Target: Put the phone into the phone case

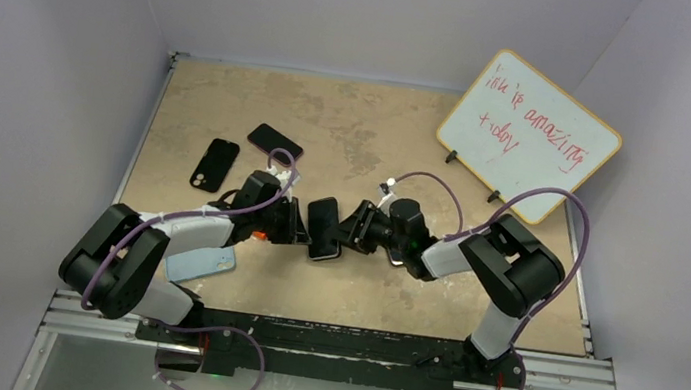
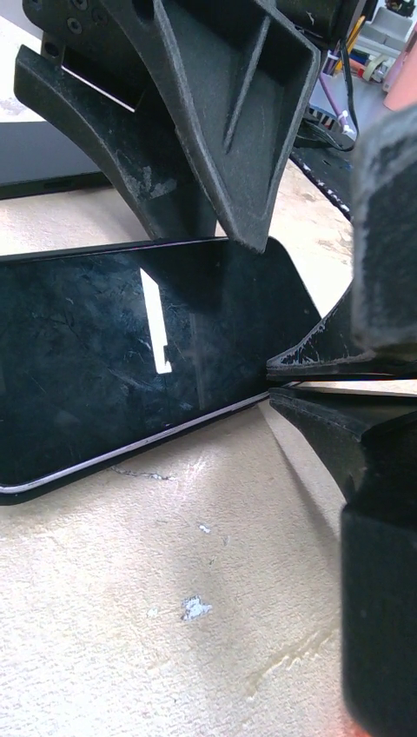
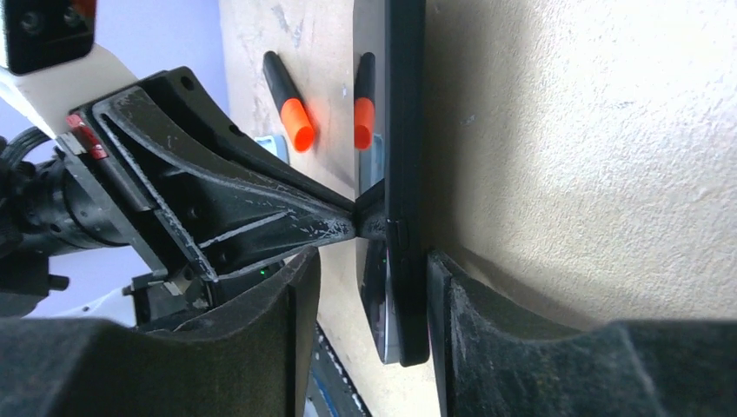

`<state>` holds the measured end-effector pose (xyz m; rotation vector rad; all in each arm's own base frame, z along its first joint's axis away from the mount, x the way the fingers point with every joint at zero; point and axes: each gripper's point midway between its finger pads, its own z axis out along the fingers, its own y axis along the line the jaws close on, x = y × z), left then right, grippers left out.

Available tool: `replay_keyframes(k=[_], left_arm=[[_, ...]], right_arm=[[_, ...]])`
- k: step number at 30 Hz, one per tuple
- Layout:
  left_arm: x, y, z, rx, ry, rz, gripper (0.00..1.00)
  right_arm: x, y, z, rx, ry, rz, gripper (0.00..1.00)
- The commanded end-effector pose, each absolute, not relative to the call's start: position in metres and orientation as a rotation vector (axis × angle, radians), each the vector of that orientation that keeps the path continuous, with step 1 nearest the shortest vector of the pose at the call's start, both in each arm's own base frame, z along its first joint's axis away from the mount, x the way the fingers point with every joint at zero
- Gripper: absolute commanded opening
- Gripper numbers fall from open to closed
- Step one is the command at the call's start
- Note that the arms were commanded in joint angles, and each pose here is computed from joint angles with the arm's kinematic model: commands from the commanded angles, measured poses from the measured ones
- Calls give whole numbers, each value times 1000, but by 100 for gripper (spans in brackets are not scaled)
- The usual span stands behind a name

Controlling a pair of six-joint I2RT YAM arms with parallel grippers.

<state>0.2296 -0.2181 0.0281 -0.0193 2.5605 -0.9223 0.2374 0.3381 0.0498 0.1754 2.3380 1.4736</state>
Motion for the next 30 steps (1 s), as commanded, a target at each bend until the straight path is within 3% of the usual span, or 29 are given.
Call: replay_keyframes(k=[1, 10, 15, 17, 19, 23, 25, 30], left_arm=[[228, -221, 25, -12, 2571, -928, 9], [225, -235, 29, -53, 2551, -1070, 9], [228, -240, 44, -26, 2513, -1104, 10], [229, -242, 58, 3, 2478, -1135, 11], [231, -241, 75, 27, 2431, -1151, 18], [233, -234, 118, 71, 2302, -1143, 52], [231, -231, 137, 89, 2248, -1146, 63], [221, -228, 171, 97, 2170, -1199, 73]], right_arm=[[235, 347, 63, 65, 2361, 1426, 47], [230, 350, 51, 69, 2413, 1433, 34], [225, 347, 56, 37, 2424, 1432, 1], [230, 340, 65, 25, 2387, 1418, 0], [235, 332, 78, 1, 2350, 1400, 0], [237, 320, 106, -73, 2292, 1388, 0], [234, 316, 119, -109, 2262, 1406, 0], [216, 311, 164, -174, 2135, 1542, 0]])
